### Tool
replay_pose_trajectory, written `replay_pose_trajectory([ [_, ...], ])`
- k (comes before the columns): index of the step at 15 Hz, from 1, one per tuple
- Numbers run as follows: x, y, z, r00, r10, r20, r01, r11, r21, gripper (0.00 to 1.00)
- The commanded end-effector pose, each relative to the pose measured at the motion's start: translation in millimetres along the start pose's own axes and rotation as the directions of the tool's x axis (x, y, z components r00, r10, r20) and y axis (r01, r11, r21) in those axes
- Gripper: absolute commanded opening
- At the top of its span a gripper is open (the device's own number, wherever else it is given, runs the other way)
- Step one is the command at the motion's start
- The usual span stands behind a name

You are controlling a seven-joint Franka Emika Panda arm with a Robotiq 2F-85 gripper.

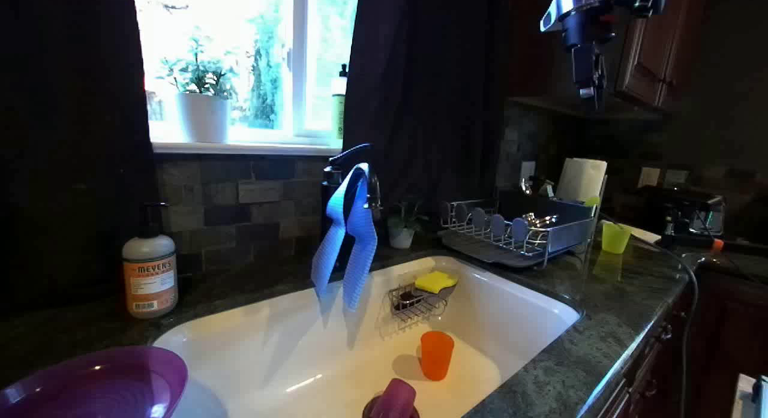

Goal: Lift the lid and make it stand upright on the dish rack

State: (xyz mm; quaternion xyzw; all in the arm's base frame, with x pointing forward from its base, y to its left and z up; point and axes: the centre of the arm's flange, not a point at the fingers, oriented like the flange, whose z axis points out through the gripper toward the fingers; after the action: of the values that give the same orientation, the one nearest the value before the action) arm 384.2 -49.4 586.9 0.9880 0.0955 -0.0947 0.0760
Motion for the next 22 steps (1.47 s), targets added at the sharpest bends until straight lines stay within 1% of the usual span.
replay_pose_trajectory([
  [1, 0.0, 0.0, 0.0, 1.000, 0.000, 0.000, 0.000, 1.000, 0.000, 1.00],
  [15, 0.0, 0.0, -0.2, 1.000, 0.000, 0.000, 0.000, 1.000, 0.000, 1.00],
  [18, 0.8, 14.5, -3.1, 0.992, 0.095, -0.085, -0.093, 0.995, 0.032, 1.00],
  [20, 3.3, 31.5, -4.4, 0.968, 0.189, -0.163, -0.181, 0.982, 0.061, 1.00],
  [22, 5.0, 52.8, -3.8, 0.936, 0.273, -0.221, -0.257, 0.961, 0.097, 1.00],
])
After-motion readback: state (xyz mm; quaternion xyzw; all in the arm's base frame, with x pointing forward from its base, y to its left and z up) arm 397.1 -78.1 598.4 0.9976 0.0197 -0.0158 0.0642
